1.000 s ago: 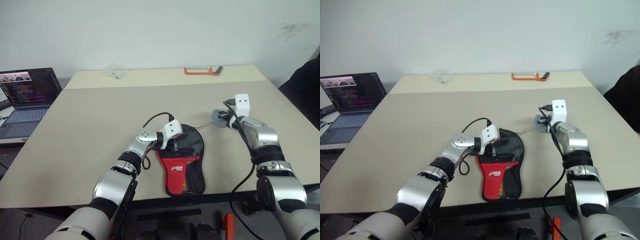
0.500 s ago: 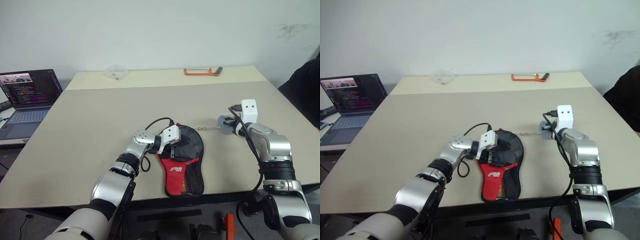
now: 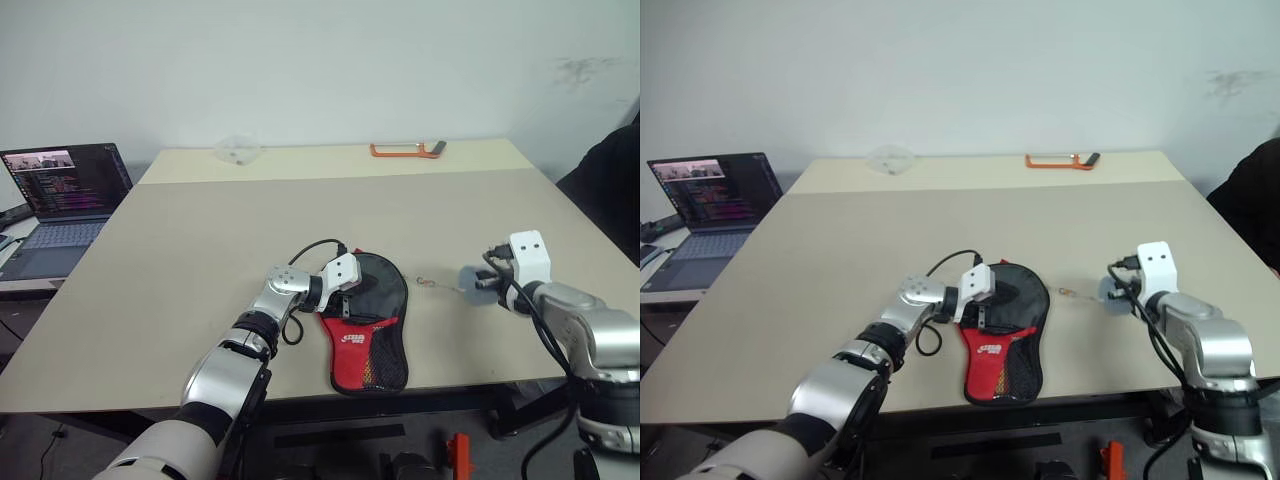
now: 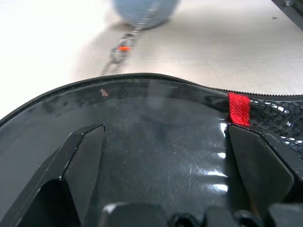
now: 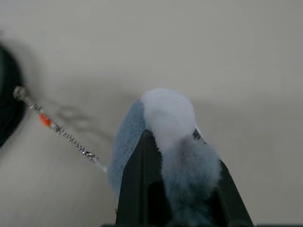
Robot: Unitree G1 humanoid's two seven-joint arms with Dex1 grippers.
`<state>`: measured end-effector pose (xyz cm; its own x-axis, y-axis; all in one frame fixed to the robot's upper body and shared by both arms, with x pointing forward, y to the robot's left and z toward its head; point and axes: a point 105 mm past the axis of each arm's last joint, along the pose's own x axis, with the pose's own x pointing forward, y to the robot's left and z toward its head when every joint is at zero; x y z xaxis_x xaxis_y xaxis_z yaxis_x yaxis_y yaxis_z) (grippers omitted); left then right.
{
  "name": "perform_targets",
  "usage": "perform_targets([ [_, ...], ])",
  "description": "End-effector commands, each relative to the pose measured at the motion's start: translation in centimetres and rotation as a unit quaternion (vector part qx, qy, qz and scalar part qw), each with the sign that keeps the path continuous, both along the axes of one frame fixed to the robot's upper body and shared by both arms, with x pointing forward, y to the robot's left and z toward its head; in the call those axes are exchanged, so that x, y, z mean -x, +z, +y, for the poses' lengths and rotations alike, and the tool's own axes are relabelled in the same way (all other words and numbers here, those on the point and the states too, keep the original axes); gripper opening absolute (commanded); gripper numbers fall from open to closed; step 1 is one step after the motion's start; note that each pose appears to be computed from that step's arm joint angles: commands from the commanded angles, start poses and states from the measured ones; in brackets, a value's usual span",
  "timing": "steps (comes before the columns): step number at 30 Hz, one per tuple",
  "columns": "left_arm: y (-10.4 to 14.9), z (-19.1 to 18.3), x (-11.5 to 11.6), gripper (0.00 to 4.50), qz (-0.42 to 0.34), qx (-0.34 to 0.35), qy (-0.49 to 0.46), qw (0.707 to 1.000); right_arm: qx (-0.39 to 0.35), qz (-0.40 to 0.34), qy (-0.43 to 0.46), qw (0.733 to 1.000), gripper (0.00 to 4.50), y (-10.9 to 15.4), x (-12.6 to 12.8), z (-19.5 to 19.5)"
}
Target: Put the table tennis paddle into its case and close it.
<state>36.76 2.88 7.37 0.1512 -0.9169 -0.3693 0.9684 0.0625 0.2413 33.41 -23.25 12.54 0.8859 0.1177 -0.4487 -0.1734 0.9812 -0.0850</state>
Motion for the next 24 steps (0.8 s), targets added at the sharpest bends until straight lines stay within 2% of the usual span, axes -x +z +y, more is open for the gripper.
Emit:
perform_targets([
  [1, -5.1, 2.1, 2.0, 4.50, 0.069, -0.088, -0.002, 0.994, 0.004, -0.006, 0.025, 1.000, 0.06, 1.7, 2.9, 0.9],
  [4, -5.2, 1.8, 2.1, 4.50, 0.070, -0.087, -0.004, 0.994, -0.003, 0.022, 0.076, 0.997, 0.06, 1.5, 6.0, 3.3],
  [10, -5.4, 0.8, 2.3, 4.50, 0.072, -0.085, -0.010, 0.994, 0.005, 0.065, 0.133, 0.989, 0.06, 0.3, 10.7, 5.1],
  [17, -5.5, -0.7, 2.5, 4.50, 0.070, -0.087, -0.018, 0.994, 0.001, 0.141, 0.156, 0.978, 0.06, -1.5, 14.9, 4.2],
  [24, -5.4, -1.7, 2.5, 4.50, 0.064, -0.089, -0.017, 0.994, -0.037, 0.184, 0.188, 0.964, 0.05, -1.7, 18.8, 4.8],
])
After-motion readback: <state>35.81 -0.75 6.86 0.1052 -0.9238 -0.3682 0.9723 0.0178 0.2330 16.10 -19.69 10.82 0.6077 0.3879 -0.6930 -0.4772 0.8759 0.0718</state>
